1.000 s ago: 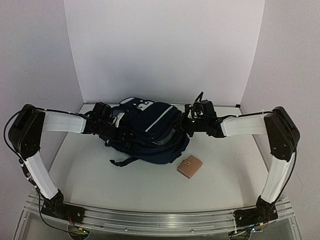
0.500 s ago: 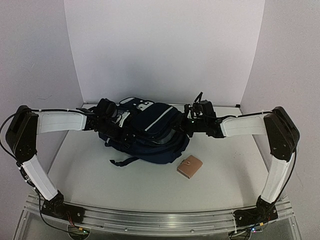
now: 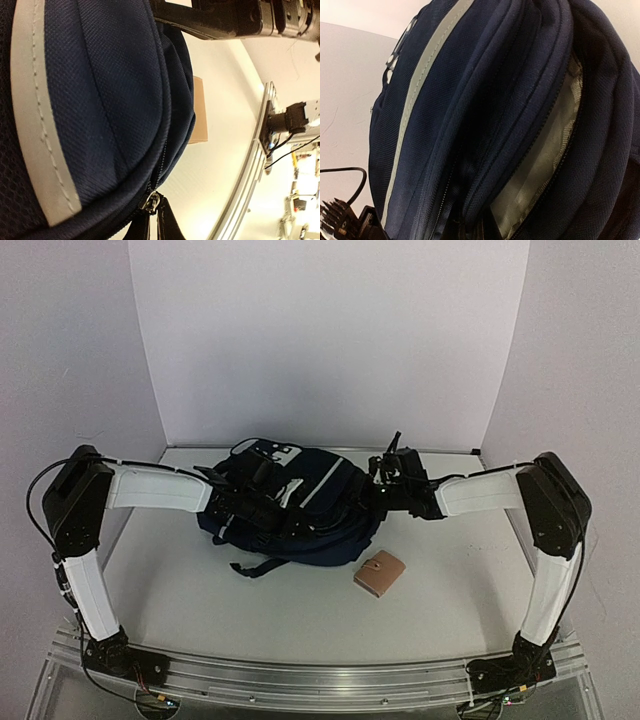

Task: Pack the student bag
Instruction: Zip the student bag at the center of the board.

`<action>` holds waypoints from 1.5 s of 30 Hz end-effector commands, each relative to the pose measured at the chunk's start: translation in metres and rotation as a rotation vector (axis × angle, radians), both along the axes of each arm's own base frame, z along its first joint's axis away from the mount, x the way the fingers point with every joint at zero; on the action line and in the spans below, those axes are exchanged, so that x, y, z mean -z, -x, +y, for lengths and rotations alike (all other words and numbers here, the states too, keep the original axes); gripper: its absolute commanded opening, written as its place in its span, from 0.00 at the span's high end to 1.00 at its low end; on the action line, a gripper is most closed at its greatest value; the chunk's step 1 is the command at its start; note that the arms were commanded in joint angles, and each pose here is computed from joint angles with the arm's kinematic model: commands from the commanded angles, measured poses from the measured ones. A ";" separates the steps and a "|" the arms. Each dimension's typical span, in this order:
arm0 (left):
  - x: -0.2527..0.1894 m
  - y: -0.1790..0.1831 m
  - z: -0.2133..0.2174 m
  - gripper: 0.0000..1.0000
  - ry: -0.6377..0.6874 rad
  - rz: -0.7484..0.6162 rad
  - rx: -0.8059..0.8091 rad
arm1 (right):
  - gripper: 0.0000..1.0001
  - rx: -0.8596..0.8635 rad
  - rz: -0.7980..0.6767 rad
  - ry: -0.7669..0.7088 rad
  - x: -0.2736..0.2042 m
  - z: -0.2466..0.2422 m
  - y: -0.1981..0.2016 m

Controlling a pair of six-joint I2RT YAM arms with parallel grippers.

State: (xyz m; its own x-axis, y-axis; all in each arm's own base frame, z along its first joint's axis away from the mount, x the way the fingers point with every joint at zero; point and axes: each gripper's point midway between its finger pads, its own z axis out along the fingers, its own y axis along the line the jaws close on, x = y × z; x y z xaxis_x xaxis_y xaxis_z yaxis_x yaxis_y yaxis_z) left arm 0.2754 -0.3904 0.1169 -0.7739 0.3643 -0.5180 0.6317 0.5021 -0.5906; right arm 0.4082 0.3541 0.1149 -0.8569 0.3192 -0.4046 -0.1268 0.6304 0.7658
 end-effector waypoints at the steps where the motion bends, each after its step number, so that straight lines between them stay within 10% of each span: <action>1: -0.061 0.018 -0.052 1.00 0.275 -0.001 0.098 | 1.00 0.014 -0.106 -0.030 -0.028 0.011 -0.013; 5: -0.058 0.004 -0.038 0.87 0.225 -0.010 -0.007 | 0.96 0.019 -0.153 0.003 -0.040 0.004 -0.011; 10: -0.055 -0.012 0.012 0.60 0.186 0.074 -0.185 | 0.56 0.000 -0.242 0.112 -0.057 -0.013 0.001; 16: -0.055 -0.030 0.082 0.39 0.143 0.114 -0.454 | 0.36 -0.064 -0.346 0.328 -0.074 -0.017 0.039; 31: -0.019 -0.050 0.140 0.29 0.159 0.268 -0.756 | 0.45 -0.344 -0.340 0.501 -0.030 0.017 0.087; 45: 0.004 -0.073 0.151 0.39 0.154 0.249 -0.845 | 0.57 -0.439 -0.301 0.466 -0.011 0.037 0.092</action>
State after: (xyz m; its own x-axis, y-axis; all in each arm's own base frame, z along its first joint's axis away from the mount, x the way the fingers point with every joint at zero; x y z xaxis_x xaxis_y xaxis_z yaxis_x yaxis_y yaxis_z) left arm 0.3366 -0.2436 0.1184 -0.8738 -0.4020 -0.2737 -0.0592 0.6465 -0.7606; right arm 0.3141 0.3783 0.1186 -0.7104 -0.2828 -0.6445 -0.5771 0.7582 0.3034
